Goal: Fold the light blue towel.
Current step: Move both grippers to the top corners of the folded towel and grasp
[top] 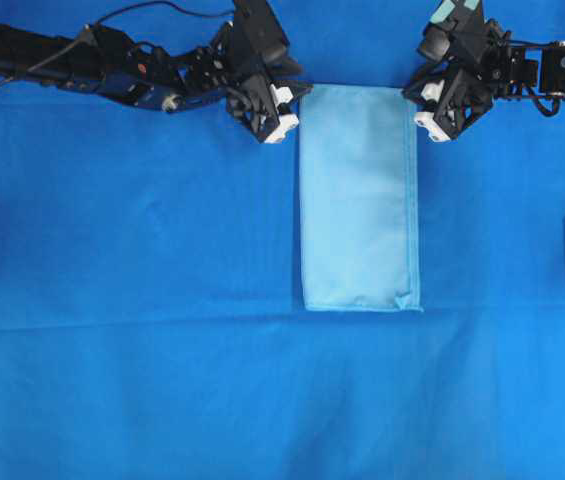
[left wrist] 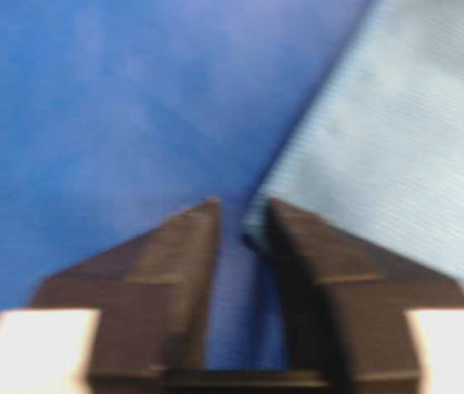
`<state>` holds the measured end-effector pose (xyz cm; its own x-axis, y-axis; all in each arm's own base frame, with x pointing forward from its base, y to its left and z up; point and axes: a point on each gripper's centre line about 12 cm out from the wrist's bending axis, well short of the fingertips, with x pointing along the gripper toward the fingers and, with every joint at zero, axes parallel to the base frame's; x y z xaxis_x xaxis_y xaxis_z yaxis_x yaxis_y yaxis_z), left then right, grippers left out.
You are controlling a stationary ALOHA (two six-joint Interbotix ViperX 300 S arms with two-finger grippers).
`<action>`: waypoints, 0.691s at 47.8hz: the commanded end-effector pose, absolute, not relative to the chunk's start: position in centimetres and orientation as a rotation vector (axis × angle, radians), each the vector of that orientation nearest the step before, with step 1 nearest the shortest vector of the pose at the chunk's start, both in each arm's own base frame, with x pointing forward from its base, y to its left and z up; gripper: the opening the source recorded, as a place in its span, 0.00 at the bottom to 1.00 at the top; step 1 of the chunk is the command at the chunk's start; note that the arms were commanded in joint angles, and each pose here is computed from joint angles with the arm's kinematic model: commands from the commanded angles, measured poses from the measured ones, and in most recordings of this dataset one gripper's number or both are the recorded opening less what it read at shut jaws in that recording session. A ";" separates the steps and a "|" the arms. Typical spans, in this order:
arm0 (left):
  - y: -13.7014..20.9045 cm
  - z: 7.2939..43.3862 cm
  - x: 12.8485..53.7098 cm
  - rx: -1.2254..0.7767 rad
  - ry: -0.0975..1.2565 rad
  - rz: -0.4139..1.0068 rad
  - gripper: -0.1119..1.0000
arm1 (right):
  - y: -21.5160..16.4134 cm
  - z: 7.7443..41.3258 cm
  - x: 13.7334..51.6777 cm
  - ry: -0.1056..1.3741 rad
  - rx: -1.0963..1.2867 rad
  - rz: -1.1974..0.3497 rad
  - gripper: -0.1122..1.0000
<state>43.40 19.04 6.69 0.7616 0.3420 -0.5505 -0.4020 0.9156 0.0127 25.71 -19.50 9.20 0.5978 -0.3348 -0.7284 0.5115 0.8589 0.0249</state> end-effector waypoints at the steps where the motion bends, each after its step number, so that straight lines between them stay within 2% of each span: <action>1: 18.0 7.7 44.1 -0.079 0.565 0.374 0.23 | -18.9 9.5 26.2 0.777 0.228 -0.473 0.27; 3: 17.6 7.5 44.1 -0.075 0.573 0.365 0.15 | -18.7 9.6 26.3 0.775 0.227 -0.466 0.16; 5: 17.5 7.4 44.0 -0.076 0.579 0.364 0.12 | -18.6 9.6 26.4 0.776 0.230 -0.465 0.10; 19: 17.9 7.6 43.6 -0.075 0.580 0.374 0.12 | -18.4 9.7 26.5 0.770 0.245 -0.470 0.10; 33: 18.9 11.2 43.3 -0.065 0.528 0.395 0.12 | -18.7 12.1 26.2 0.734 0.211 -0.505 0.10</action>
